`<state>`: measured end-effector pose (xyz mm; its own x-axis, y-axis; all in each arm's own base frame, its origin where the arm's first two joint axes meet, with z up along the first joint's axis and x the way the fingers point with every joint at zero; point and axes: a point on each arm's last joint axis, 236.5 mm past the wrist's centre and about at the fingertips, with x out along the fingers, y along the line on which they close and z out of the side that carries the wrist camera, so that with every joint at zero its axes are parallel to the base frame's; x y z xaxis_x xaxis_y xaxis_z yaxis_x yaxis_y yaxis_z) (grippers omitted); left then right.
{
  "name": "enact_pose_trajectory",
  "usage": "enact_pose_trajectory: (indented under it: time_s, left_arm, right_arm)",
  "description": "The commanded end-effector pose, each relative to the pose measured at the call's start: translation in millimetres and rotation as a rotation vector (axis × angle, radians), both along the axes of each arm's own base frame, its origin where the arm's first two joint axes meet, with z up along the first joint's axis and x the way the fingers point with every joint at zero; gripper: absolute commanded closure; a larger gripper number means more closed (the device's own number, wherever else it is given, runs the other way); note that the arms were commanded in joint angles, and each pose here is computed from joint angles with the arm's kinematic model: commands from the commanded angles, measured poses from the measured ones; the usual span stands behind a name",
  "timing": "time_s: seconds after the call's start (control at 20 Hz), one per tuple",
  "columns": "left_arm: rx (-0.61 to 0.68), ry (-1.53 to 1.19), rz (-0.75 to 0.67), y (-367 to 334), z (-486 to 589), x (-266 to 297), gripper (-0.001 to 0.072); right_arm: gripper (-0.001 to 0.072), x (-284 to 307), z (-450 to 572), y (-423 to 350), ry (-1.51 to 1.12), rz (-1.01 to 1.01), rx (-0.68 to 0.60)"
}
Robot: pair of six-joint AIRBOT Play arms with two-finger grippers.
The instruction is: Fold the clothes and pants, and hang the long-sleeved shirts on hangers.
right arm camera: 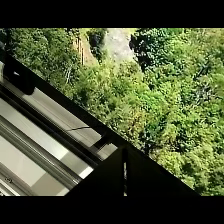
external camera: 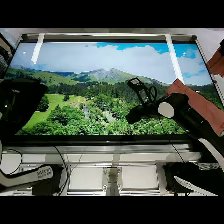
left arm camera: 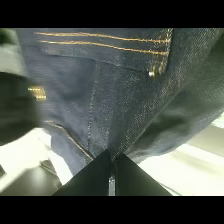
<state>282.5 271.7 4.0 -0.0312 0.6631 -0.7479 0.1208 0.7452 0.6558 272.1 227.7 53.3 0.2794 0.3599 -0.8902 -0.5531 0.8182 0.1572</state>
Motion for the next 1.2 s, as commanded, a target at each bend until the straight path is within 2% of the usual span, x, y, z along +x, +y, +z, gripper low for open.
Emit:
enact_pose_trajectory:
  time_s: [0.0,0.1,0.2,0.4,0.5,0.55,0.6,0.7,0.9,1.0,1.15]
  left_arm:
    - [0.028,-0.177,-0.122,-19,74,17,0.0696]
    - [-0.089,-0.298,-0.231,-65,108,32,0.0696]
    - [-0.214,-0.382,-0.346,-120,136,40,0.0696]
    - [-0.331,-0.300,-0.465,-194,154,15,0.0696]
    - [-0.372,-0.229,-0.522,-225,149,1,0.0696]
    - [-0.387,-0.200,-0.550,-239,146,-4,0.0696]
    - [-0.401,-0.173,-0.577,-251,144,-8,0.0696]
    - [-0.439,-0.135,-0.648,-277,140,-14,0.0696]
    - [-0.492,-0.109,-0.770,-317,138,-19,0.0696]
    - [-0.535,-0.090,-0.826,-336,136,-25,0.0696]
    - [-0.685,0.005,-0.961,-384,130,-55,0.0696]
  right_arm:
    - [0.0686,7,4,4,-0.031,-0.002,0.019]
    - [0.0687,17,11,10,-0.082,-0.006,0.052]
    - [0.0687,22,20,24,-0.154,0.089,0.084]
    - [0.0687,-10,26,71,-0.226,0.472,0.158]
    - [0.0677,-25,22,88,-0.278,0.645,0.147]
    - [0.0628,-31,19,94,-0.298,0.710,0.134]
    - [0.0533,-37,17,100,-0.313,0.760,0.126]
    - [0.0469,-45,18,111,-0.356,0.828,0.121]
    - [0.0205,-40,36,125,-0.492,0.920,0.112]
    - [0.0191,-35,47,129,-0.557,0.958,0.101]
    - [0.0191,-28,54,128,-0.599,0.969,0.076]
